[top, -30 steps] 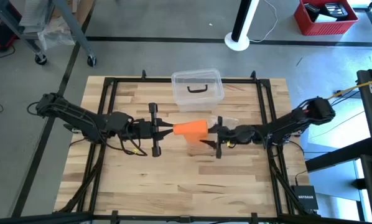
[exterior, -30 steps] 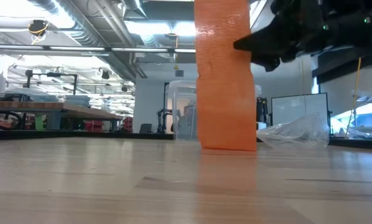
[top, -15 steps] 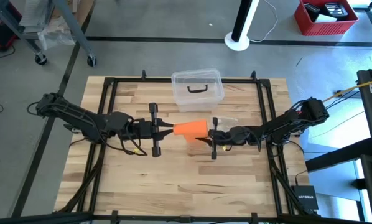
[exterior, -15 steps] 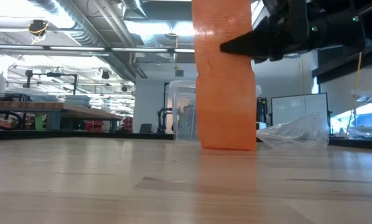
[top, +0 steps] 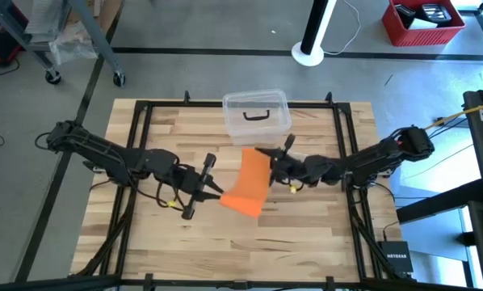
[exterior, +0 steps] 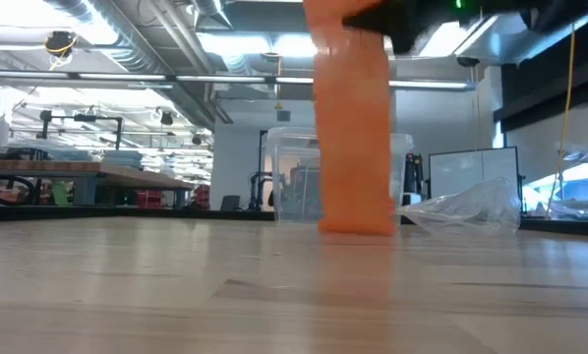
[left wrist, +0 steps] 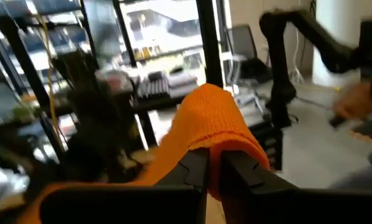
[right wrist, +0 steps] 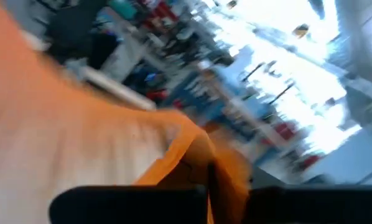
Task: Roll bandage
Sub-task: Roll the orange bandage
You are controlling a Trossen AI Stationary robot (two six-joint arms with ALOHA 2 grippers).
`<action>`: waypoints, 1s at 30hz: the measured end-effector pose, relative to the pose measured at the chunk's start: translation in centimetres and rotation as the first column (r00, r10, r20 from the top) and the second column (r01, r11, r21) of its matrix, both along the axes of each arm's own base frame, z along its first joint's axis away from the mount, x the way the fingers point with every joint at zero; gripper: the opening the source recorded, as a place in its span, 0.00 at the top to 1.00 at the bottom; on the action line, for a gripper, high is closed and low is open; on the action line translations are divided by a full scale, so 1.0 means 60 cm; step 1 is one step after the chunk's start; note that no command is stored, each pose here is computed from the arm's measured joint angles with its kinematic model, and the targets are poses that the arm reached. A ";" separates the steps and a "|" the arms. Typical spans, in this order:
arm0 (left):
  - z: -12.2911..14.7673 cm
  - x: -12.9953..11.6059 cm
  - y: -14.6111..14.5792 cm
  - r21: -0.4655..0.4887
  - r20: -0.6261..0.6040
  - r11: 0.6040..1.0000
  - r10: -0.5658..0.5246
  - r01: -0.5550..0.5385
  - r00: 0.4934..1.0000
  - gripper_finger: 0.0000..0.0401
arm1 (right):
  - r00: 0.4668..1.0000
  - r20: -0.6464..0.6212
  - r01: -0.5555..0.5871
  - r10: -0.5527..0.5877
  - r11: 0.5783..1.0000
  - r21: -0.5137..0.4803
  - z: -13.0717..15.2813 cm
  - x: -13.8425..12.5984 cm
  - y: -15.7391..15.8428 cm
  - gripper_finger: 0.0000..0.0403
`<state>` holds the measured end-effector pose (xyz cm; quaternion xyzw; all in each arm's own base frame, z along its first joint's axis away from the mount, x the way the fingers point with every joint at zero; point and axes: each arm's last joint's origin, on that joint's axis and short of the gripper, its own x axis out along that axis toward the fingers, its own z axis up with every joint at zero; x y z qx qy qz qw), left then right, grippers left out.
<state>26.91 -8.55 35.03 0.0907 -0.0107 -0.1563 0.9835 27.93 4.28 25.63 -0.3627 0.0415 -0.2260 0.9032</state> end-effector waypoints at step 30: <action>-0.078 0.036 -0.028 -0.112 -0.299 0.990 -0.121 0.091 0.946 0.96 | 0.975 -0.110 0.163 -0.190 0.962 -0.218 0.271 -0.005 -0.008 1.00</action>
